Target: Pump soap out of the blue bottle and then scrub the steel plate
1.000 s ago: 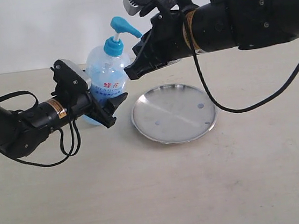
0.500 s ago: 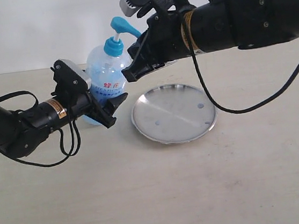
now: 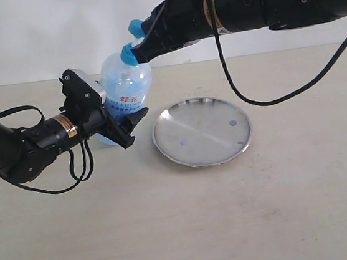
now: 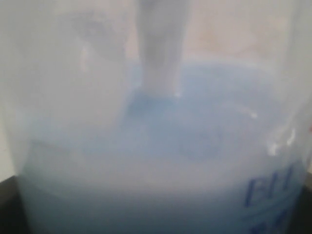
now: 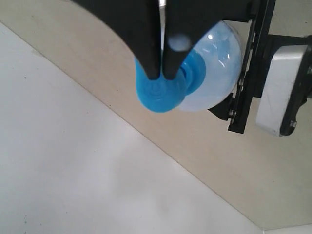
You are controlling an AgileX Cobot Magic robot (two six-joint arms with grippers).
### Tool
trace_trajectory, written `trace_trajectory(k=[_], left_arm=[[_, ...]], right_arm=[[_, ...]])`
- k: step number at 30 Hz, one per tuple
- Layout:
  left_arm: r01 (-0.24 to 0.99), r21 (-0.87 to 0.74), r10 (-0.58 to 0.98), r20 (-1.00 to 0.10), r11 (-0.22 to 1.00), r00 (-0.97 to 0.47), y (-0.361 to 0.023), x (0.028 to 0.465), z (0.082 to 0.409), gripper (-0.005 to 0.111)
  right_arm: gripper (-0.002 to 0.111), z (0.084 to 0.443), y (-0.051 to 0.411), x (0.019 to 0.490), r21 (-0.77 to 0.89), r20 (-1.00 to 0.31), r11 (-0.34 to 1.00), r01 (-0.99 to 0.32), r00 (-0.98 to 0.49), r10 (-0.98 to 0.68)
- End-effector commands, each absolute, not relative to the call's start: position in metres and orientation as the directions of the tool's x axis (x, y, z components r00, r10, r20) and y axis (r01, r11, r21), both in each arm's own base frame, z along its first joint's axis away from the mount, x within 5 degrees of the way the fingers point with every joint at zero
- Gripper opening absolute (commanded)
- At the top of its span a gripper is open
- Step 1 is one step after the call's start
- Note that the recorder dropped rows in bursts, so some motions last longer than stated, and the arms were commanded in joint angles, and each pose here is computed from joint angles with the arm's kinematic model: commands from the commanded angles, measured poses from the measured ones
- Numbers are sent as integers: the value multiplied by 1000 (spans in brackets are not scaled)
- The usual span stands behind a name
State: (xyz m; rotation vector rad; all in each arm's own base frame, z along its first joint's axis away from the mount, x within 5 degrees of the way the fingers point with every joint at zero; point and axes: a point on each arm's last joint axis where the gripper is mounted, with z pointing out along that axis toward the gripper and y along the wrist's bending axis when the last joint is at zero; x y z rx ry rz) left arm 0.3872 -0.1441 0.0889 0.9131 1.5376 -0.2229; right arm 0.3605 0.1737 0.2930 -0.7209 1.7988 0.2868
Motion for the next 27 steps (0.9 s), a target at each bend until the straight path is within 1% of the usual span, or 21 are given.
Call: trace_trajectory(k=[1,6,11,13,18,23,27], left_arm=[[664,369,449,-892,650,55,-145,386,81,4],[664,369,448,-892,650,57,-145,386,81,4],[664,369,448,-892,650,57,-145,386,81,4],[664,369,448,-892,650,57,-145,386,81,4],[664,369,448,-892,650,57,-145,386,81,4],[663,368,447,-893,652,56,-145,386,81,4],[663,368,447,-893,652,56,-145,386,81,4]], right_arm=[[0,295,172,362,-148,-926,801,-579,-202,-318],[0,289,169,364,-181,-912,813,-553,-214,-349],[0,290,168,365,-182,-913,819,-544,-216,-346],[0,292,170,365,-182,-915,809,-558,-204,-347],[0,307,178,365,-221,-926,749,-625,-106,-362],[0,310,174,368,-241,-921,775,-585,-113,-372],[0,304,177,371,-233,-920,769,-595,-121,-373]])
